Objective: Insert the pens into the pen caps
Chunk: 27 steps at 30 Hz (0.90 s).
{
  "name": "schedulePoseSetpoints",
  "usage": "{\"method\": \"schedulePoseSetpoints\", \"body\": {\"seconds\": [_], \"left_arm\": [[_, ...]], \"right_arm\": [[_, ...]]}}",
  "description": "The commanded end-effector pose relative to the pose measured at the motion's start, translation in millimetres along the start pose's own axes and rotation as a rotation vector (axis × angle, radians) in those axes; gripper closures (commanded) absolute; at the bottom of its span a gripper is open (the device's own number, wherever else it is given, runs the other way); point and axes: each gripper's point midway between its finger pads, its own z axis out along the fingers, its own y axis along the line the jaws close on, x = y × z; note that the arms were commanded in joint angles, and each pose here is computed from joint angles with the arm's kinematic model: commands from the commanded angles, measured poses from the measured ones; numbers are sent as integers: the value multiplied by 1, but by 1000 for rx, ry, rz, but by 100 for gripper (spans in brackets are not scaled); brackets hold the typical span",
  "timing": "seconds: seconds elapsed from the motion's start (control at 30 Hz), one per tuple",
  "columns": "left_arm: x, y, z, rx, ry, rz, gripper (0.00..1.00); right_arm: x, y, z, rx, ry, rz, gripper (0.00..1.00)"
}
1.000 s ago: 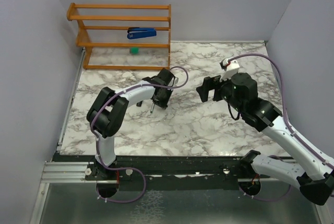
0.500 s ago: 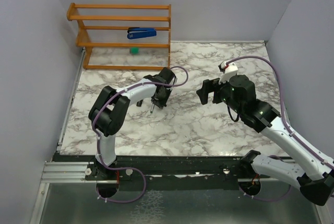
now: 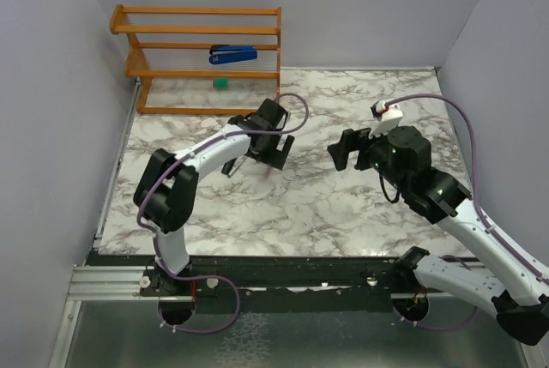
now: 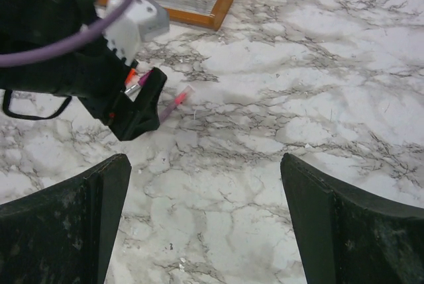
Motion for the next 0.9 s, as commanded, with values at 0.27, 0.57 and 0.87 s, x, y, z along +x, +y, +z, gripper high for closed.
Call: {"method": "schedulePoseSetpoints", "body": {"seconds": [0.27,0.57,0.87], "left_arm": [[-149,17,-267,92,-953,106,1],[-131,69,-257,142,-954,46,1],[-140,75,-255,147,-973,49,1]], "right_arm": [[-114,21,23,-13,-235,-78,0],[-115,51,55,-112,-33,-139,0],[-113,42,54,-73,-61,-141,0]]}}
